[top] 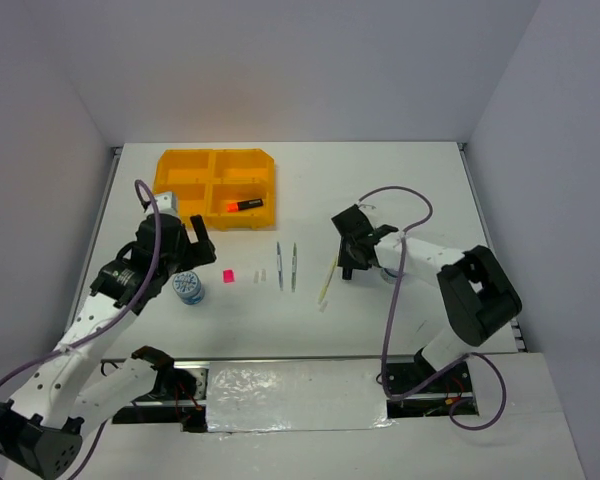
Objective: Sort the stationery into containers
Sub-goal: Pick up the pen from the center of the board.
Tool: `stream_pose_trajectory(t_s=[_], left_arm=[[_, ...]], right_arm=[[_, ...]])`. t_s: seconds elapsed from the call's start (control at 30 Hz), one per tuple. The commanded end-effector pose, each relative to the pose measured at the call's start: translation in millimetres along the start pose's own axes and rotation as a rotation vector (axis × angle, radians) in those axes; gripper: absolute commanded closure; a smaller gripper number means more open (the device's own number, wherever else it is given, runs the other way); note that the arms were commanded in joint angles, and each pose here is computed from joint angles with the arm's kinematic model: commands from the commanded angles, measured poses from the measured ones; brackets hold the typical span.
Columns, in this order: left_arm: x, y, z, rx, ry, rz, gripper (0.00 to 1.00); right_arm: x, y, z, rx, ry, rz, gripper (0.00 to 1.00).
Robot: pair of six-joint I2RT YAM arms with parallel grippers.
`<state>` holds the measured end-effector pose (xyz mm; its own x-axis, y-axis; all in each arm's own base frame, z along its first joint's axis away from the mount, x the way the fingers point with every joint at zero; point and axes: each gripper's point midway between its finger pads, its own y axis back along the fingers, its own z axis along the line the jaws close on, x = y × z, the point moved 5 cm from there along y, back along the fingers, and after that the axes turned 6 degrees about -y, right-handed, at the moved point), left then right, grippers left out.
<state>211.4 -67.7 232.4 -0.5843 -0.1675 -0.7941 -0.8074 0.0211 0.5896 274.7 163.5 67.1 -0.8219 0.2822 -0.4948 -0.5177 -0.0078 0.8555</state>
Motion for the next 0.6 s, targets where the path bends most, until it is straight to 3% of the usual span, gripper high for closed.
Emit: stream_pose_trajectory(t_s=[0.0,0.2,0.4,0.57], left_arm=[[9,-20,-15,0.033,0.136,0.029,0.01],[45,-65,-41,0.008,0.097,0.152,0.01],[71,-100,-48,-0.107,0.08,0.225,0.01],[84,-121,-47,-0.162,0.058,0.263,0.1]], right_arm=[[-29,45,9,-0.082,0.025,-0.128,0.79],[-32,100,19,-0.176,0.179,-0.189,0.79],[-20,124,26,-0.227,0.26,-0.192,0.79],[-12,134,31,-0.26,0.299,-0.196,0.79]])
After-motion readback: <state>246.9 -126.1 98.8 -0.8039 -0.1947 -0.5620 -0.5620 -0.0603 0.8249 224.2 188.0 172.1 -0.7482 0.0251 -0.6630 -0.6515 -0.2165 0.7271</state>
